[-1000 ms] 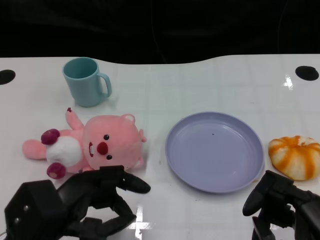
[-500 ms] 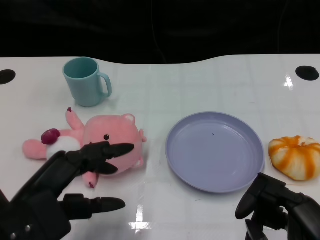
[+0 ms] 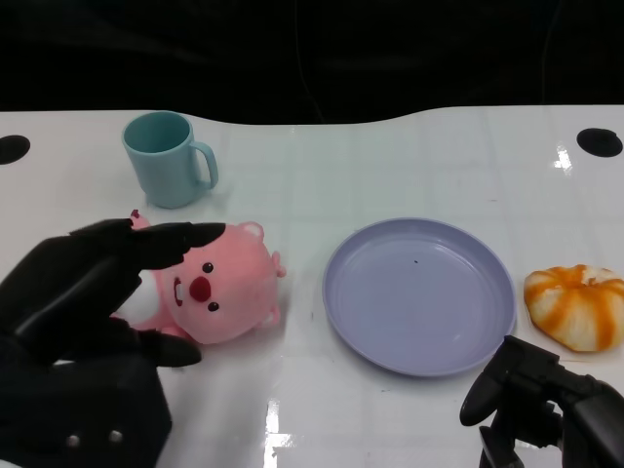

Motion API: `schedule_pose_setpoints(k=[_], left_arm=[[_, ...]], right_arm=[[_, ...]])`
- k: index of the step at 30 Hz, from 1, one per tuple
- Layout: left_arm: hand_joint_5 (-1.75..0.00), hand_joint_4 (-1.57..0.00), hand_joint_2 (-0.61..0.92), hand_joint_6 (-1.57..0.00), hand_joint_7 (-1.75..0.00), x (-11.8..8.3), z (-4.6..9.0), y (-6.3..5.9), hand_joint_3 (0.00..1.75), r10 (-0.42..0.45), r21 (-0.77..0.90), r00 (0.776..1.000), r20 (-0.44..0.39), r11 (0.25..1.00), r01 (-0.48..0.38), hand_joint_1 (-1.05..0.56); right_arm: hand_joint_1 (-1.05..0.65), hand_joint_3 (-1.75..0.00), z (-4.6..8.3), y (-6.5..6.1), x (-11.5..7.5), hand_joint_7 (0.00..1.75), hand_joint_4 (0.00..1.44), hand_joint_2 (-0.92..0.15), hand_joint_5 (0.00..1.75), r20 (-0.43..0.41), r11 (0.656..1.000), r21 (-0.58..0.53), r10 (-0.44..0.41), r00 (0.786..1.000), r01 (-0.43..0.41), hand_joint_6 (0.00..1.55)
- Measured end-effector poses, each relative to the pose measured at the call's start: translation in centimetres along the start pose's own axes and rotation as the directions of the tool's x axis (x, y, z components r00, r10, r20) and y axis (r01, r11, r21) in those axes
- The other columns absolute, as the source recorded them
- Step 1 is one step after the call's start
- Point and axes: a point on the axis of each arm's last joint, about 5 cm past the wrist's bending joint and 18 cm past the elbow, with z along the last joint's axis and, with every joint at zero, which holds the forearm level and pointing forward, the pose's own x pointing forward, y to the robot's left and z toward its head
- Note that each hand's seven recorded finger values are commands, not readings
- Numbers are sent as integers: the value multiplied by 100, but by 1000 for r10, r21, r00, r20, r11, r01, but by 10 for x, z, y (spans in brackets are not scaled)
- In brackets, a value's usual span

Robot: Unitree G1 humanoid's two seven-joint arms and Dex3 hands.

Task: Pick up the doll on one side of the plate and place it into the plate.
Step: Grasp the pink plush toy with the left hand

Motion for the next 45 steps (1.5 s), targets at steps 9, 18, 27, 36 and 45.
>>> schedule_pose_setpoints(k=[9, 18, 27, 36, 45], left_arm=[[-42, -12, 88, -26, 0, 18, 6, -7, 0, -15, 268, 998, -64, 963, 32, -65], [-41, -10, 82, -18, 0, 47, 2, -16, 0, -43, 425, 980, -195, 897, 124, -63], [-42, -6, 83, -15, 0, 76, -5, -20, 0, -100, 432, 941, -323, 869, 241, -67], [-40, -8, 81, -17, 0, 92, -19, -28, 0, -173, 382, 895, -411, 859, 341, -64], [-16, -18, 84, -18, 0, 105, -28, -41, 0, -263, 320, 850, -457, 843, 433, -64]], right_arm=[[-4, -108, -1, -2, -1, 159, 58, -63, 175, -2, 1000, 9, -8, 1000, 8, 46], [-4, -107, -1, -4, -1, 159, 59, -64, 175, -4, 1000, 7, -16, 1000, 16, 47], [-7, -105, -2, -5, -2, 157, 58, -65, 175, -5, 1000, 5, -16, 1000, 16, 47], [-6, -104, -2, -5, -2, 156, 58, -65, 175, -7, 1000, 6, -17, 1000, 17, 48], [-7, -104, -1, -4, -3, 156, 58, -64, 175, -7, 1000, 4, -18, 1000, 18, 48]])
